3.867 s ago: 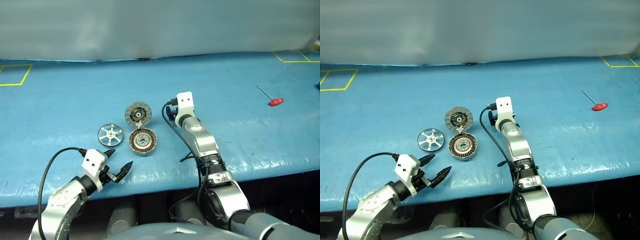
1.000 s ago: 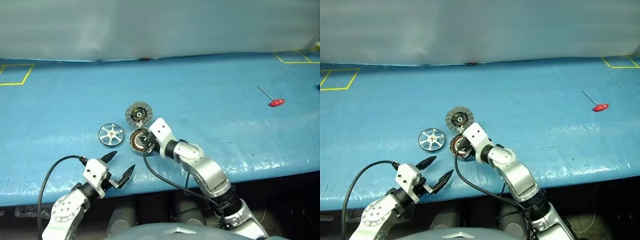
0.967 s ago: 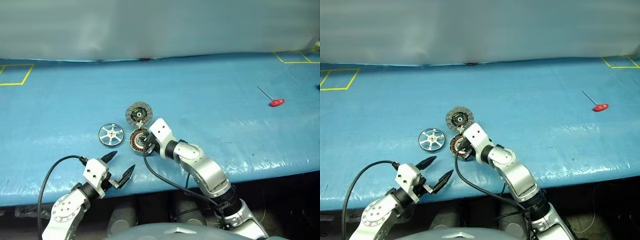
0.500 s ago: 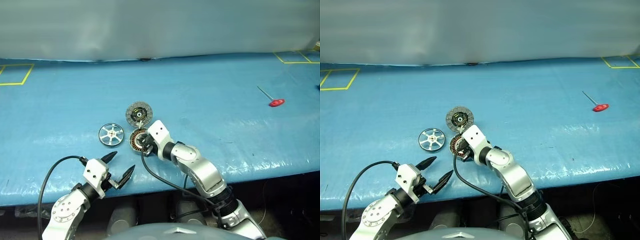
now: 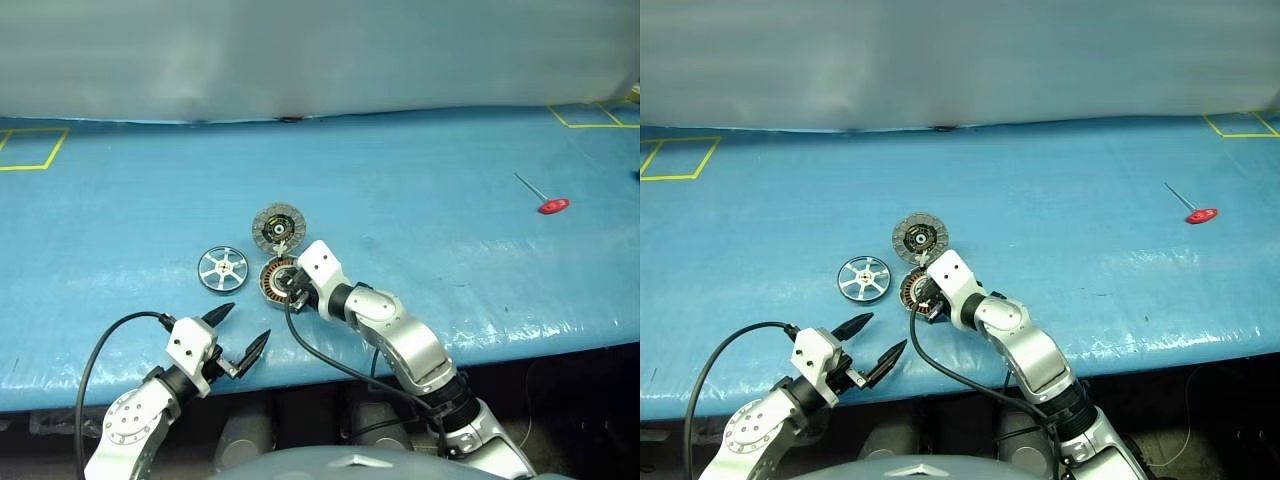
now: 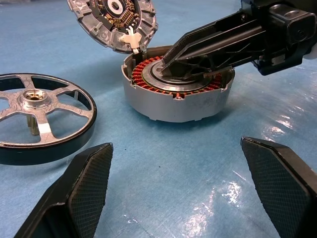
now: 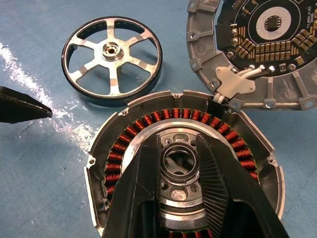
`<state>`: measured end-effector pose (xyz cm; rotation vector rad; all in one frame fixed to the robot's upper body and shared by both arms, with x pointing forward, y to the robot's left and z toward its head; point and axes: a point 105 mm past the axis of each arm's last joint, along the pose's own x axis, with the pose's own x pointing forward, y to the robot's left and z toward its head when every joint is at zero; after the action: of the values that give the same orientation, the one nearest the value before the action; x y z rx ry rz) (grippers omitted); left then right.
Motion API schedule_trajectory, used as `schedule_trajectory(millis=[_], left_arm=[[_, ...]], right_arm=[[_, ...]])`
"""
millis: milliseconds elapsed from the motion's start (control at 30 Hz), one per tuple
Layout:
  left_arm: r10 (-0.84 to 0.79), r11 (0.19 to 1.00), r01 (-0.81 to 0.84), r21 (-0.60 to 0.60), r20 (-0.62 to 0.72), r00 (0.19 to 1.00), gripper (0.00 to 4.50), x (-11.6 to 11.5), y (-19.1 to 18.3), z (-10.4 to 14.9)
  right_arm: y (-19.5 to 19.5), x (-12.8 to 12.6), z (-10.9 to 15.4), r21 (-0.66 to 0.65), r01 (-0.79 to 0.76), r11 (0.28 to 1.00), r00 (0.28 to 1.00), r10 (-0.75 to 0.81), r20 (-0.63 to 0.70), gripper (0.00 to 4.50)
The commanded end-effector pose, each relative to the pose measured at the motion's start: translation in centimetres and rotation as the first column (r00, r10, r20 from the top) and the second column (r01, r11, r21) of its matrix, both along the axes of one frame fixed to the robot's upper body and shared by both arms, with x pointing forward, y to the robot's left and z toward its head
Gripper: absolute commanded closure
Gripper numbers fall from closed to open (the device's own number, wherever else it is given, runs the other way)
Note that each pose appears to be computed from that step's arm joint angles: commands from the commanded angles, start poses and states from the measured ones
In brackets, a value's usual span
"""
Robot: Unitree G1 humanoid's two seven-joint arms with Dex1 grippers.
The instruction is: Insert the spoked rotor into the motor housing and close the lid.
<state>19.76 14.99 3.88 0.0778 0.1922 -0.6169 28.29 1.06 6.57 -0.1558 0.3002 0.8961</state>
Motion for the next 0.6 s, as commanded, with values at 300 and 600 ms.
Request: schedule_trajectory(millis=[300,600], left_arm=[[-0.012,1.0,0.012,-0.021,0.013,1.0,0.0,-0.2,-0.3,0.4],[-0.021,0.999,0.021,-0.024,0.017,1.0,0.0,-0.1,-0.4,0.5]], right_arm=[[0.3,-0.1,7.2,0.205,-0.005,0.979,0.995,-0.015,0.097,2.51],[0.3,-1.1,7.4,0.123,-0.019,0.992,0.996,0.008,0.088,4.48]])
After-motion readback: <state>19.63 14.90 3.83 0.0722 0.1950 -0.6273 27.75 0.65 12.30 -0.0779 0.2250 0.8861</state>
